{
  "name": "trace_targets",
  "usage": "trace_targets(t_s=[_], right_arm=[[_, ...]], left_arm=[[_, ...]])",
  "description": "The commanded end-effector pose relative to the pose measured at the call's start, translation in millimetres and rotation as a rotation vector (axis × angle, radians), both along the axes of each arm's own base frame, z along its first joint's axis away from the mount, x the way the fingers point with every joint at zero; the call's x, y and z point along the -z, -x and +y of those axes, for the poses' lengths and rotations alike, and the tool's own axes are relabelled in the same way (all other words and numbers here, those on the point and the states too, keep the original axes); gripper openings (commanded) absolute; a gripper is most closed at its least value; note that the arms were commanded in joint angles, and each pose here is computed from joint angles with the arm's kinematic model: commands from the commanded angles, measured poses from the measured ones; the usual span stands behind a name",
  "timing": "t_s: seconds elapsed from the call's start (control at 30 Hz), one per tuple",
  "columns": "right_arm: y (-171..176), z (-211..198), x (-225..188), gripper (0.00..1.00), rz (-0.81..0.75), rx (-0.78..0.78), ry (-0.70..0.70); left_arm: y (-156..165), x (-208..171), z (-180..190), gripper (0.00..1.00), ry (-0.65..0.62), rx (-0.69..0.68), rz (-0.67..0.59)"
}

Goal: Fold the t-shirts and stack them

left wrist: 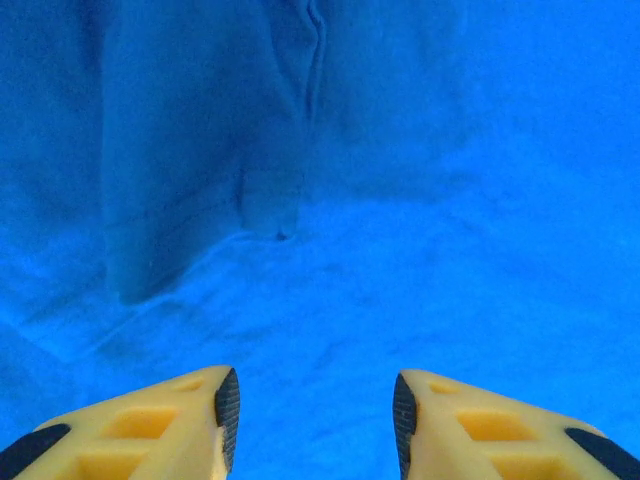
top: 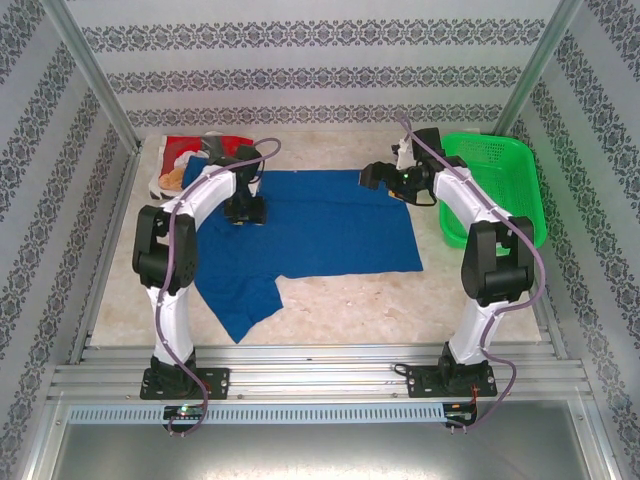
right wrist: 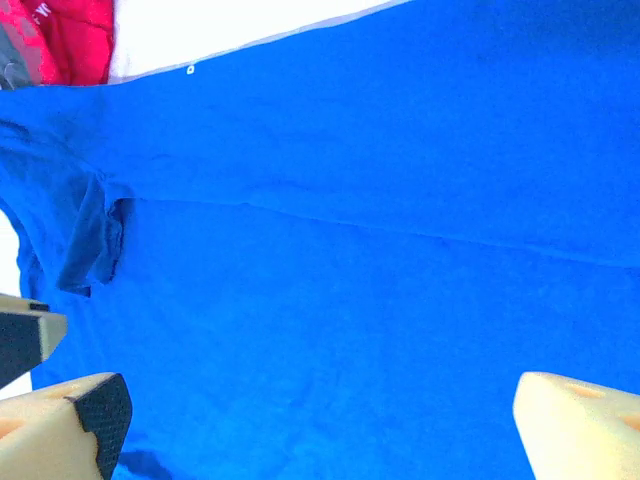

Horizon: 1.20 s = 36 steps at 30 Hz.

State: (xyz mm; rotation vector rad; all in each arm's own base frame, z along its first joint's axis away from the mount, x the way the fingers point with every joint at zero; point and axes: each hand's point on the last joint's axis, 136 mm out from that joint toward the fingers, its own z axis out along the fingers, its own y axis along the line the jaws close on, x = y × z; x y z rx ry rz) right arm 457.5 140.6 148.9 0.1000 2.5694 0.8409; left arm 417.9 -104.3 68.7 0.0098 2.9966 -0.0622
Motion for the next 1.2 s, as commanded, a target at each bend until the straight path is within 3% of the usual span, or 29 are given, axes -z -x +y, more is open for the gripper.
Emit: trace_targets(t_s=[0.0,0.47,0.63,0.87,1.17], right_arm=[[8.5,2.8,-2.6,0.98,-0.006,-0.033,-0.006],[9.9,1.1,3.9,0.98,0.006,-0.024,-0.003],[8.7,2.0,5.9,0.98,0.012,-0.024,-0.006],[6.9,1.7,6.9,0.98,0.015,-0.017,-0.003],[7.4,2.8,9.7,0.98,0.022,-0.013,0.002]], left_arm=[[-16.7,8.2,-1.2,0.43,-0.065,0.058,-0.035],[-39.2,29.2,0.7,0.36,-0.149,0.110,-0.053],[-36.1,35.8,-9.6,0.25,-0.123,0.128,-0.033],[-27.4,30.6,-22.5,0.03,-0.084,0.140,-0.034],[-15.0,20.5,-36.3,0.00,-0.055,0.127,-0.049]])
